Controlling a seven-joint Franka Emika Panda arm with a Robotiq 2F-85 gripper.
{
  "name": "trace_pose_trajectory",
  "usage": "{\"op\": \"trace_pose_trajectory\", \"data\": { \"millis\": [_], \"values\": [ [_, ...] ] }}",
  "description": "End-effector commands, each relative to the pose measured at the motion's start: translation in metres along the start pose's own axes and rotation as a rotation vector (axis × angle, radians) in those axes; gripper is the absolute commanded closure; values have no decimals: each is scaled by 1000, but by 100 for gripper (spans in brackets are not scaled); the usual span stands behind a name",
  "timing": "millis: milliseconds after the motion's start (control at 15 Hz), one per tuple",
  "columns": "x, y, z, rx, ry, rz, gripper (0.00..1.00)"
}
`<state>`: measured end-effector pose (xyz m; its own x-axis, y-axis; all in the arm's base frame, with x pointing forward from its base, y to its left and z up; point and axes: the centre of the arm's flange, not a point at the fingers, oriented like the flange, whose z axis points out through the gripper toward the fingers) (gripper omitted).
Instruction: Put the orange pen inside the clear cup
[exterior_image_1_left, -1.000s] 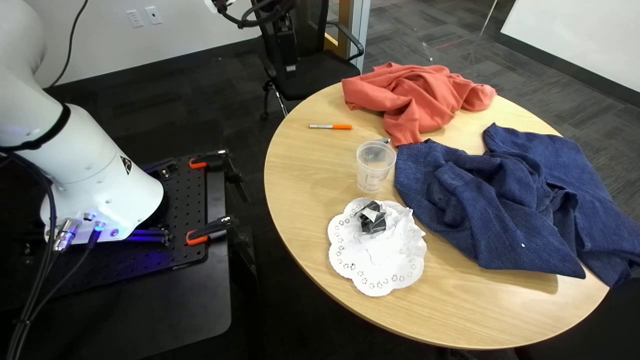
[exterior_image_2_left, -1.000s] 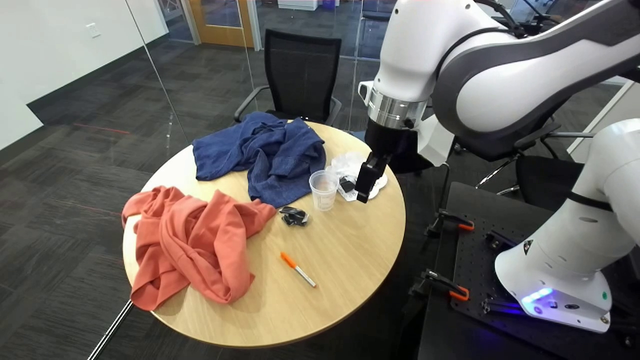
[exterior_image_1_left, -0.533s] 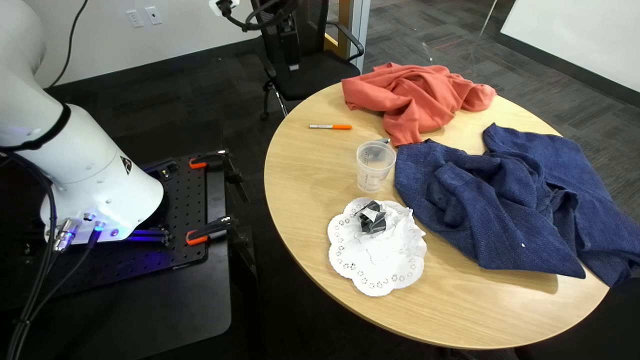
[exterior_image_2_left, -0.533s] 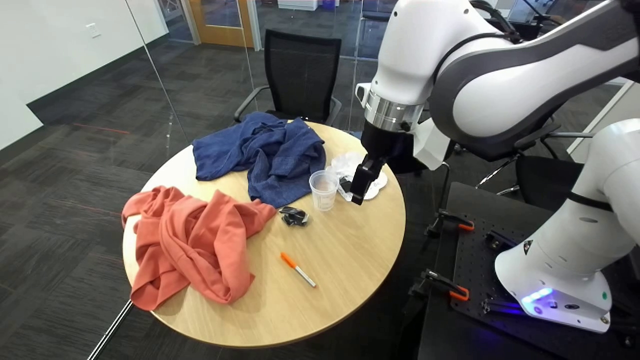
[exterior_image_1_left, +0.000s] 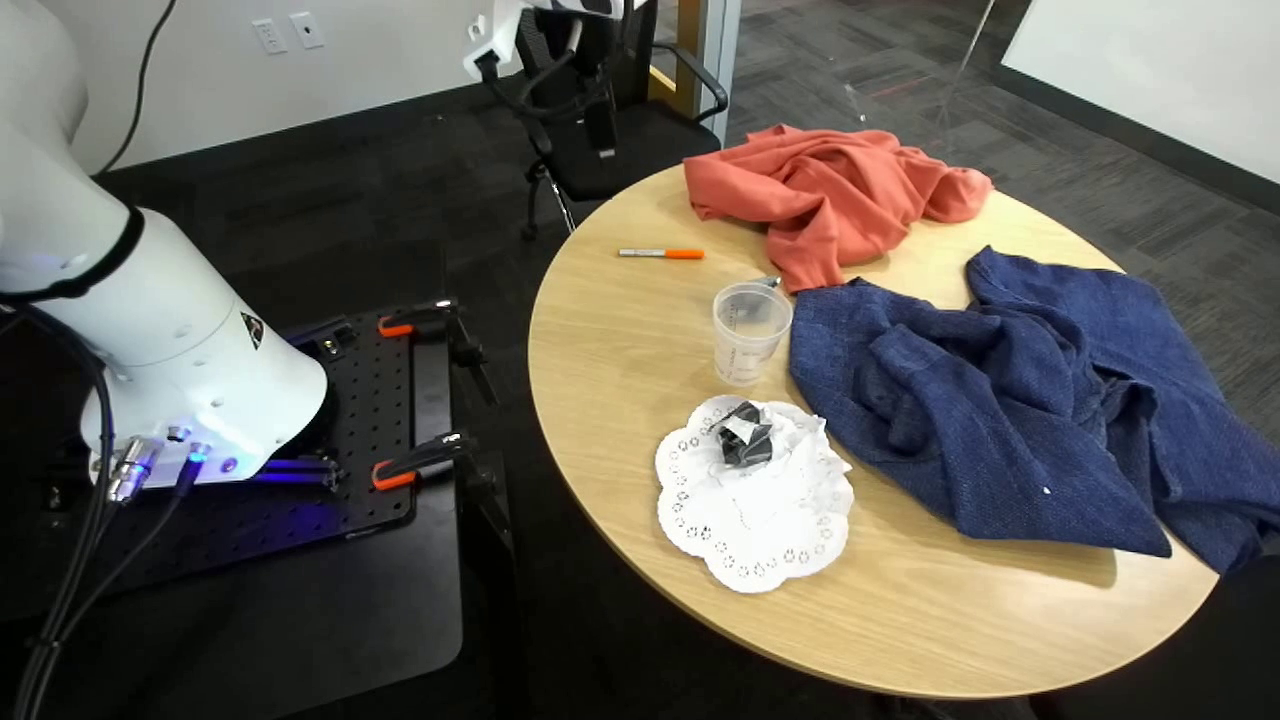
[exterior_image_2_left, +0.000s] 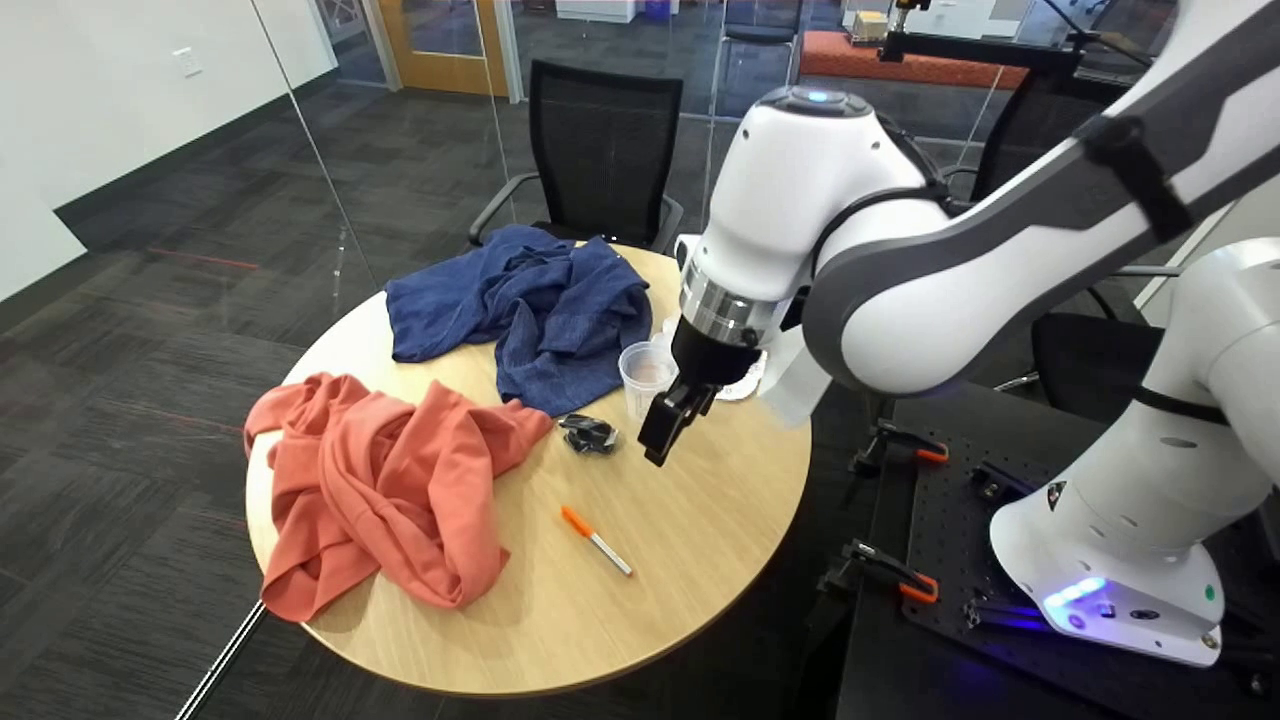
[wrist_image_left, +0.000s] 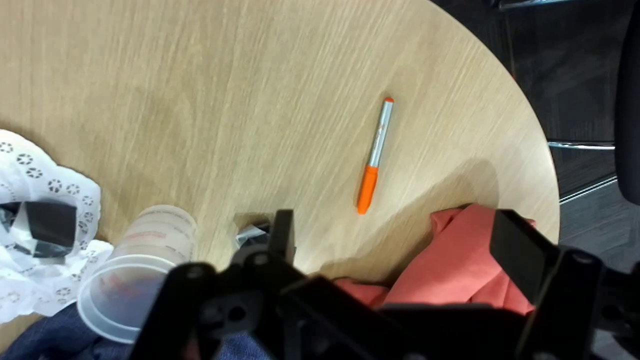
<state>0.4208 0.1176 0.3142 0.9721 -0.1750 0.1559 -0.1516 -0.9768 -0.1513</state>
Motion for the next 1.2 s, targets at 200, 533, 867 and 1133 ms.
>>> {"op": "trace_pose_trajectory", "data": {
  "millis": [200,533,867,1133],
  "values": [
    [19,-34,65,-3,-18,92,0],
    [40,-49,105,-25,-23,143,0],
    [60,-57,136,-73,-26,196,0],
    [71,-61,160,-97,-28,223,0]
  ]
}}
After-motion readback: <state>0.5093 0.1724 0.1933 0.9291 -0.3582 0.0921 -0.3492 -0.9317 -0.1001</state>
